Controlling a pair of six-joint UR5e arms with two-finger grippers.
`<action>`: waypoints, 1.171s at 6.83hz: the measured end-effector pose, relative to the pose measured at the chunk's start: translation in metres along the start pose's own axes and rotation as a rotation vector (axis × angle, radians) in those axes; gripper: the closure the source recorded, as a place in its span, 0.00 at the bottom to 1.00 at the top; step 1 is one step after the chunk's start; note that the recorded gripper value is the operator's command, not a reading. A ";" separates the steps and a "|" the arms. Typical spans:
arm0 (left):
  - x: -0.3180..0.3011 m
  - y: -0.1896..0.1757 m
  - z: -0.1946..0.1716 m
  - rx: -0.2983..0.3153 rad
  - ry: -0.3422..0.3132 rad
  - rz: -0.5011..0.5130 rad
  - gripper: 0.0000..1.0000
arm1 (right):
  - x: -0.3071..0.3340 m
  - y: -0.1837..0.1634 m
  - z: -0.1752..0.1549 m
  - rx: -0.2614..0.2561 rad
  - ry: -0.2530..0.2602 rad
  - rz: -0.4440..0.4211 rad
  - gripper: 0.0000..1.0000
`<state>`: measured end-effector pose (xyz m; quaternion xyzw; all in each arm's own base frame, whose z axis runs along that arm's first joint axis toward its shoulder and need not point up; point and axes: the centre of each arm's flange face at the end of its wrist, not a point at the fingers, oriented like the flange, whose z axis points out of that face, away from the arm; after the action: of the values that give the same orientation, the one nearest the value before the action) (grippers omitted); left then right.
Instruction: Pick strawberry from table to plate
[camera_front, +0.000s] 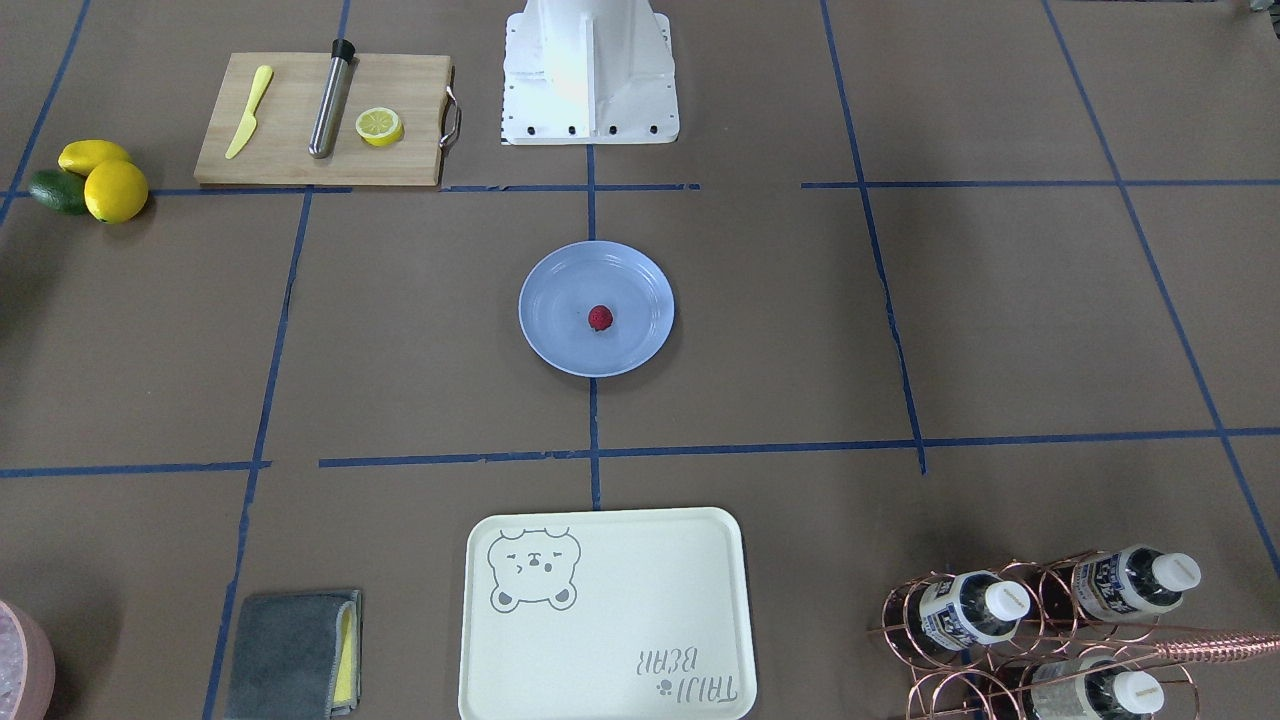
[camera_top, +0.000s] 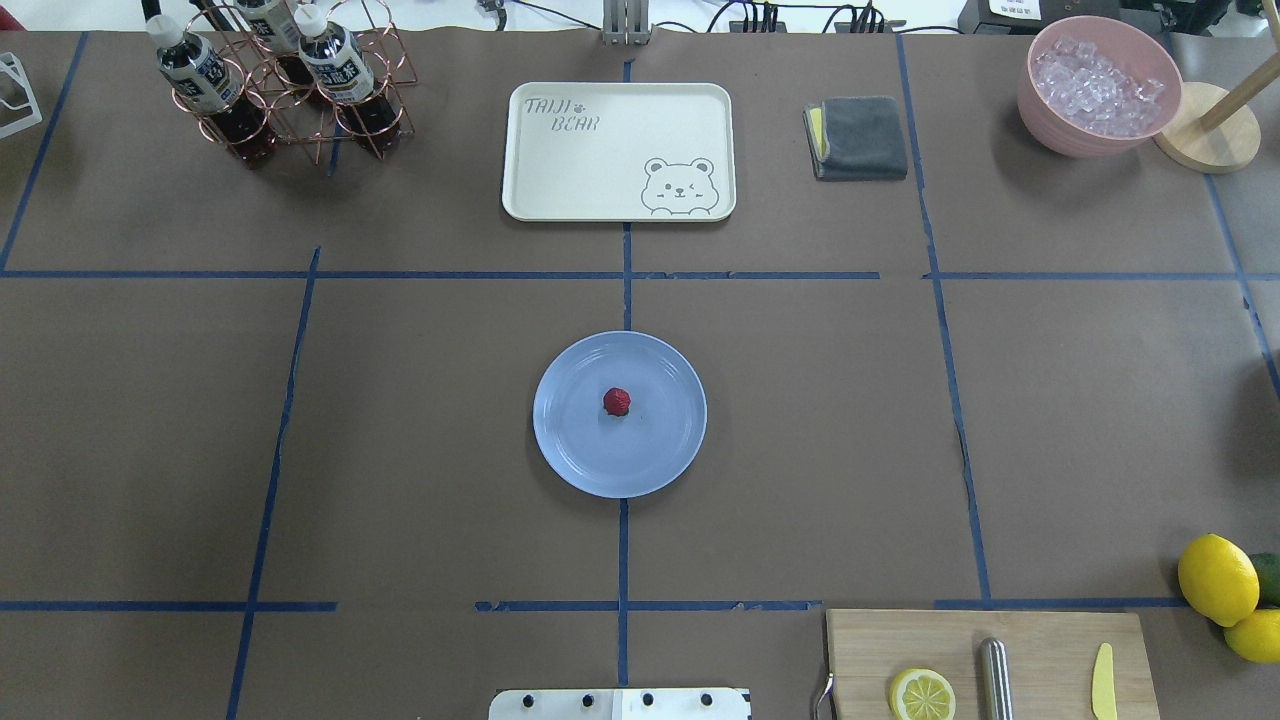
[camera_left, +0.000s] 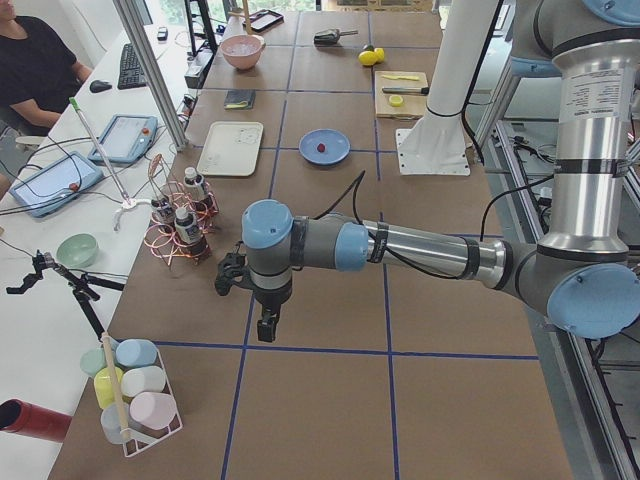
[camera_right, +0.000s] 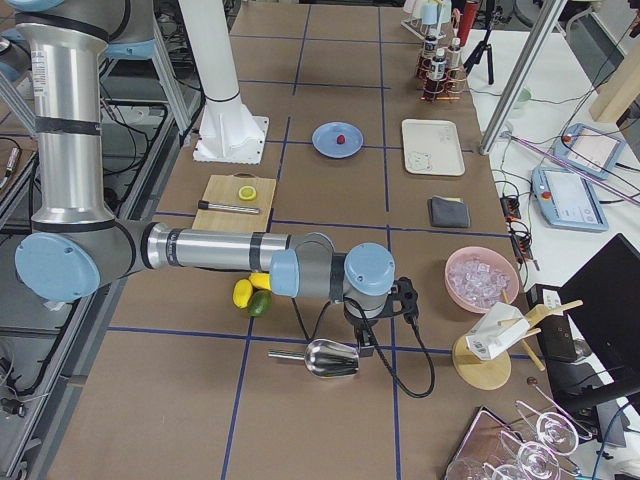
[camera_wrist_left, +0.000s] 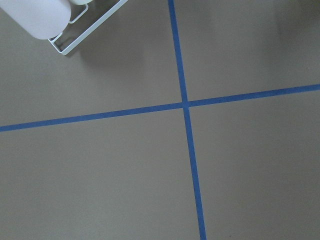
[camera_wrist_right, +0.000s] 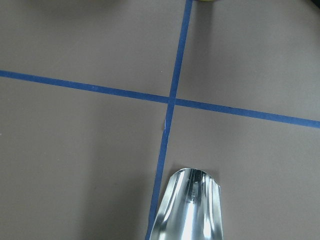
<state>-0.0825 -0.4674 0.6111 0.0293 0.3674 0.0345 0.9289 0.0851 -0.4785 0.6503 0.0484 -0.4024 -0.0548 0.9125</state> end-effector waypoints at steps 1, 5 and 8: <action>-0.006 0.007 0.007 -0.013 0.026 -0.015 0.00 | -0.001 -0.001 -0.001 0.001 -0.003 0.020 0.00; -0.013 0.012 0.016 -0.030 0.043 -0.031 0.00 | -0.002 -0.003 -0.002 0.003 -0.005 0.039 0.00; -0.015 0.012 0.018 -0.032 0.043 -0.033 0.00 | -0.004 -0.004 -0.003 0.006 -0.004 0.036 0.00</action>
<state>-0.0815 -0.4574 0.6350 0.0075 0.3872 0.0258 0.9216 0.0850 -0.4815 0.6448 0.0438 -0.4051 -0.0370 0.9125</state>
